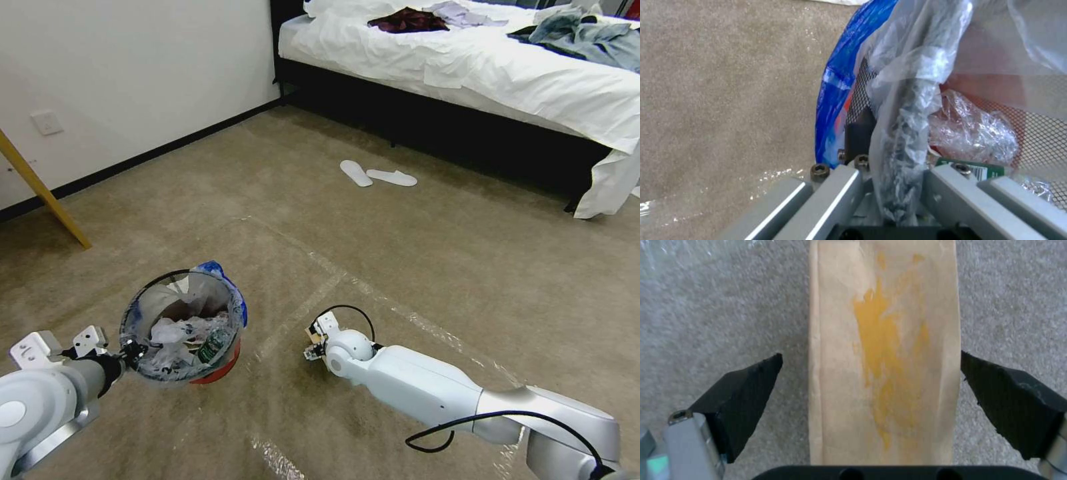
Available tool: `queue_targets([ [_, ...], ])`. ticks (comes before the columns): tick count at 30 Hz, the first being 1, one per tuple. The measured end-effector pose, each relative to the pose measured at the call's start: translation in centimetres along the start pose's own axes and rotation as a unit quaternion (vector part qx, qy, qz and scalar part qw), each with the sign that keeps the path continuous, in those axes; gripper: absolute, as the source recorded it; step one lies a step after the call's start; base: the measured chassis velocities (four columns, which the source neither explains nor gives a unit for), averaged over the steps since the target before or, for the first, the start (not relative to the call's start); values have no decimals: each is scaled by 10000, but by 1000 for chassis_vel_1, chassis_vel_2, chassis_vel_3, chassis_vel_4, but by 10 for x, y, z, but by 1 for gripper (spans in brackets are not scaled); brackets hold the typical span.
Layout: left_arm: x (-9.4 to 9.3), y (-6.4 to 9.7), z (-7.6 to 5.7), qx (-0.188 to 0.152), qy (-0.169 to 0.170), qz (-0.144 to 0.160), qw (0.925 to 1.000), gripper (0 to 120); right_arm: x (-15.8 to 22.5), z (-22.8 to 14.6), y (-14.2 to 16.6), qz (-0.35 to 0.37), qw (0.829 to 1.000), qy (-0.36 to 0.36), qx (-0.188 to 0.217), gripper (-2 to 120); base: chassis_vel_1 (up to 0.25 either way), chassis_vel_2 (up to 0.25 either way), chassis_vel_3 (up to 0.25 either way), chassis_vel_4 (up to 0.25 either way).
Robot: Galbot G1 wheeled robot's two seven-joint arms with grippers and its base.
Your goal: Pick up the trash bin and place the garbage on the floor into it.
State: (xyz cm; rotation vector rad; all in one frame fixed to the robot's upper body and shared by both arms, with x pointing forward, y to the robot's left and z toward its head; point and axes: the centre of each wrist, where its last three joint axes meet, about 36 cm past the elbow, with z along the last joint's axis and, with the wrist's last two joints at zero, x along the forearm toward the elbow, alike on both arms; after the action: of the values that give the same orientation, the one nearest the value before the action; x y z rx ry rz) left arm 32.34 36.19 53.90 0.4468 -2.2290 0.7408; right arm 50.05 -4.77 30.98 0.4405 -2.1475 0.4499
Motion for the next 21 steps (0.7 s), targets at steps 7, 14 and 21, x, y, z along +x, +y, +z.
queue_targets([
  [7, -2, 0, 4, 10, 0, 29, 10000, 0, -11, 8, 2, 110, 9999, 27, 56, 100, 0, 0, 0, 0],
  [14, -3, 0, 4, 1, 12, 45, 10000, 0, -24, 11, 0, 216, 9997, 64, 61, 100, 0, 0, 0, 0],
  [21, -4, -1, 5, -22, 11, 48, 10000, 0, -37, 13, -1, 298, 9994, 150, 20, 100, 0, 0, 0, 0],
])
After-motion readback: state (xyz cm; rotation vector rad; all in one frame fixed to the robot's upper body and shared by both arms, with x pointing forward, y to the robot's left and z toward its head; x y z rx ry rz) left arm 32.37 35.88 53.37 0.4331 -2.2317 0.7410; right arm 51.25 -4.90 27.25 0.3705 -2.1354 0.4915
